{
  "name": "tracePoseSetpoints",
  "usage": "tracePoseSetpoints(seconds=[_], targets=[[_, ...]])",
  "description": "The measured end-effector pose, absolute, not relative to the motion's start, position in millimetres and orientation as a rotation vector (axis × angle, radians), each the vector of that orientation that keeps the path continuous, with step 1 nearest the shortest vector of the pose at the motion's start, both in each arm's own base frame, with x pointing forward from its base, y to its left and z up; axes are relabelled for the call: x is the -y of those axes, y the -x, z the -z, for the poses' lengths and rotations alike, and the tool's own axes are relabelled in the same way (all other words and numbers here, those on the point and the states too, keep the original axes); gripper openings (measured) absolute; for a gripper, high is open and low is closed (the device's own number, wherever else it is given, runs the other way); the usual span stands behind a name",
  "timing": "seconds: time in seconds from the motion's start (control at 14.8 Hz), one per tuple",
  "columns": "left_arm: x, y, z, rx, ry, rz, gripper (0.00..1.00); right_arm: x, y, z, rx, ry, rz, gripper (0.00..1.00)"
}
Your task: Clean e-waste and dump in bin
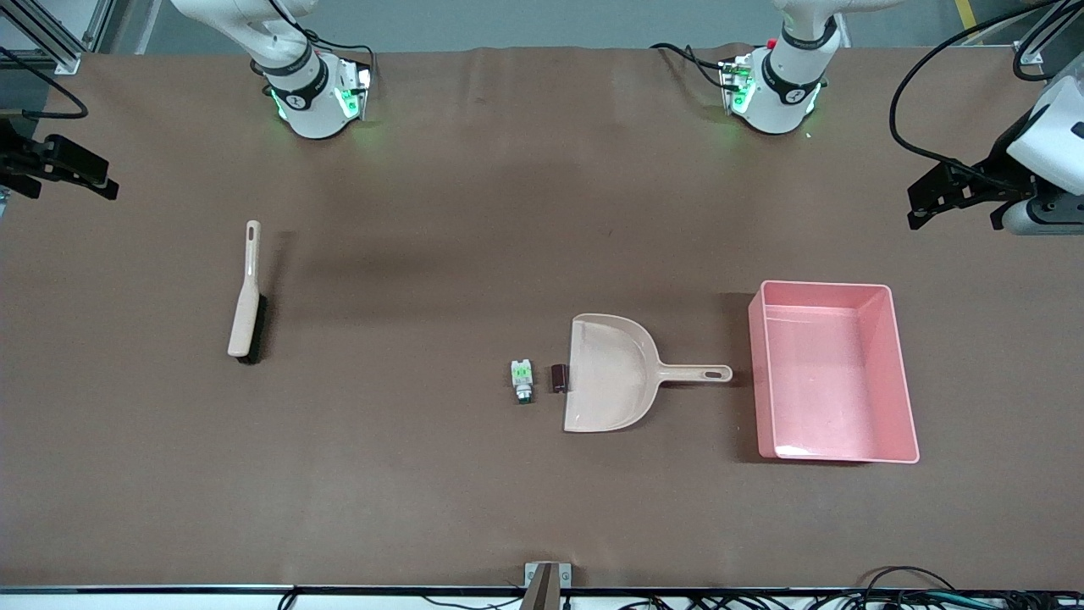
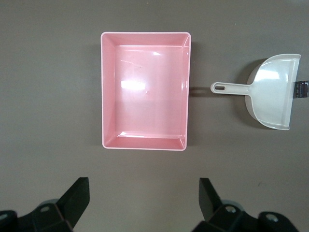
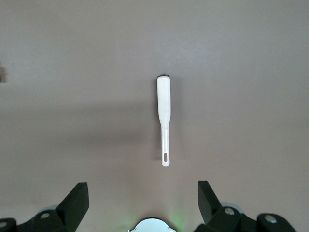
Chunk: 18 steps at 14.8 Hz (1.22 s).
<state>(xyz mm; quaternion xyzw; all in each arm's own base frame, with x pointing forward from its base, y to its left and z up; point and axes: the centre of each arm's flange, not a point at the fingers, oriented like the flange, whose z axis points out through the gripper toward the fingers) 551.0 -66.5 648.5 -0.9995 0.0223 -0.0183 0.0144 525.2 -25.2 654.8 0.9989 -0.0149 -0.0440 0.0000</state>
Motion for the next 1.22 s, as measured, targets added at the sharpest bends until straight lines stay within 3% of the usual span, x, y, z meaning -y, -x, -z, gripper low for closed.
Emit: tracePoseSetpoints(seconds=[0.68,1.01,1.22], targets=[[63,-552,-648,-0.059,3.112,0.055,1.0,30,-525,-650,0.062,-3.138,0.162,1.0],[62,-552,-647,-0.057,3.112,0.053,1.0,46,-526,-601,0.116,-3.152,0.311,1.0],[69,-556,-639,-0.091,3.113,0.034,1.0,47,-531,-564,0.118,-3.152,0.327,1.0]])
